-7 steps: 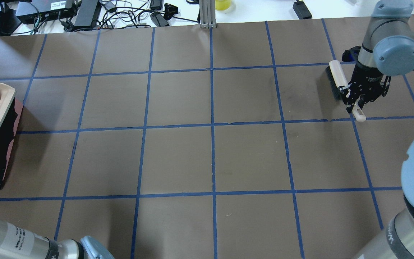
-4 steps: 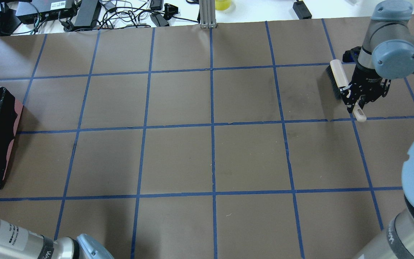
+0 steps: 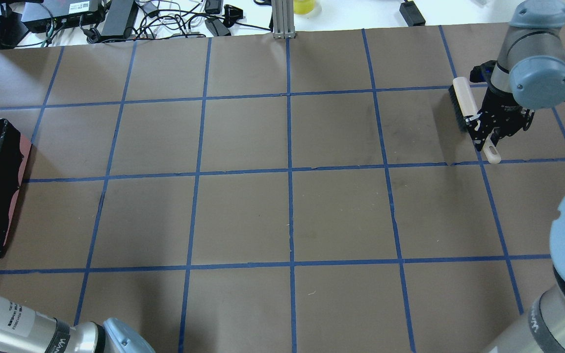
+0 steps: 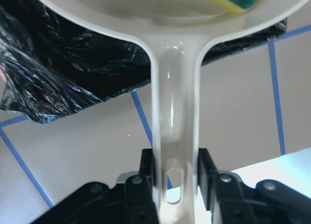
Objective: Sweep and dump trash into bin
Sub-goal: 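Tilt the dustpan over the black bin with the left gripper to dump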
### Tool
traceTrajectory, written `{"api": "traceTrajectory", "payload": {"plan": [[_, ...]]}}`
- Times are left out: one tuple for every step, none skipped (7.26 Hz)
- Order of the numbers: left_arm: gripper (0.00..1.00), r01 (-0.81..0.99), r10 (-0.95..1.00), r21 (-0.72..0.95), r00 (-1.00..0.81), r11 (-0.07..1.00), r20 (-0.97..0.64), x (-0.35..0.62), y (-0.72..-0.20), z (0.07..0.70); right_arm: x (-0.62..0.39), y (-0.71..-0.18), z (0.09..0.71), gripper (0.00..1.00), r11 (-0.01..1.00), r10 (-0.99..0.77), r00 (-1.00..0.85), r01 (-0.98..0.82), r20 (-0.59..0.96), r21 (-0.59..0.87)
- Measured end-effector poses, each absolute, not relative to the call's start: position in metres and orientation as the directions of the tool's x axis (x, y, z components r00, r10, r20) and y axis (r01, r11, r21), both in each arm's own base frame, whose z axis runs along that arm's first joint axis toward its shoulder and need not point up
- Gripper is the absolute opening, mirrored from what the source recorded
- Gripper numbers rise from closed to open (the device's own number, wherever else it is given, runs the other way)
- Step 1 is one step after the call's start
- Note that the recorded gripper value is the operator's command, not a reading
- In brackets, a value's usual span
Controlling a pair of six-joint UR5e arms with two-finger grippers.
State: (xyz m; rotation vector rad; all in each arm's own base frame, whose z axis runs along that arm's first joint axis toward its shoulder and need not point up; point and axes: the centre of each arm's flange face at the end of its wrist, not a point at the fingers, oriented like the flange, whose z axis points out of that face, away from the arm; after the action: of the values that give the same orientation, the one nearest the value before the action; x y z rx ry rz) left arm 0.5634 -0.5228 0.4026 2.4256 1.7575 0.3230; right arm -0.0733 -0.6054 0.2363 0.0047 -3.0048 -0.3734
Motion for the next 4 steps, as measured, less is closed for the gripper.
{"api": "traceTrajectory", "payload": {"plan": [[0.0, 0.911, 0.945, 0.253, 0.31, -0.326, 0.102, 0.563, -0.525, 0.404, -0.074, -0.605, 0.236, 0.0, 0.969, -0.024, -0.993, 0.005, 0.114, 0.248], [0.0, 0.903, 0.943, 0.269, 0.318, -0.334, 0.103, 0.56, -0.526, 0.408, -0.074, -0.604, 0.236, 0.0, 0.968, -0.034, -0.993, -0.004, 0.113, 0.253], [0.0, 0.892, 0.94, 0.295, 0.327, -0.342, 0.101, 0.555, -0.527, 0.411, -0.074, -0.604, 0.235, 0.0, 0.966, -0.041, -0.993, -0.011, 0.111, 0.258], [0.0, 0.874, 0.936, 0.336, 0.338, -0.352, 0.102, 0.549, -0.528, 0.41, -0.074, -0.603, 0.234, 0.0, 0.965, -0.044, -0.993, -0.014, 0.109, 0.262]]}}
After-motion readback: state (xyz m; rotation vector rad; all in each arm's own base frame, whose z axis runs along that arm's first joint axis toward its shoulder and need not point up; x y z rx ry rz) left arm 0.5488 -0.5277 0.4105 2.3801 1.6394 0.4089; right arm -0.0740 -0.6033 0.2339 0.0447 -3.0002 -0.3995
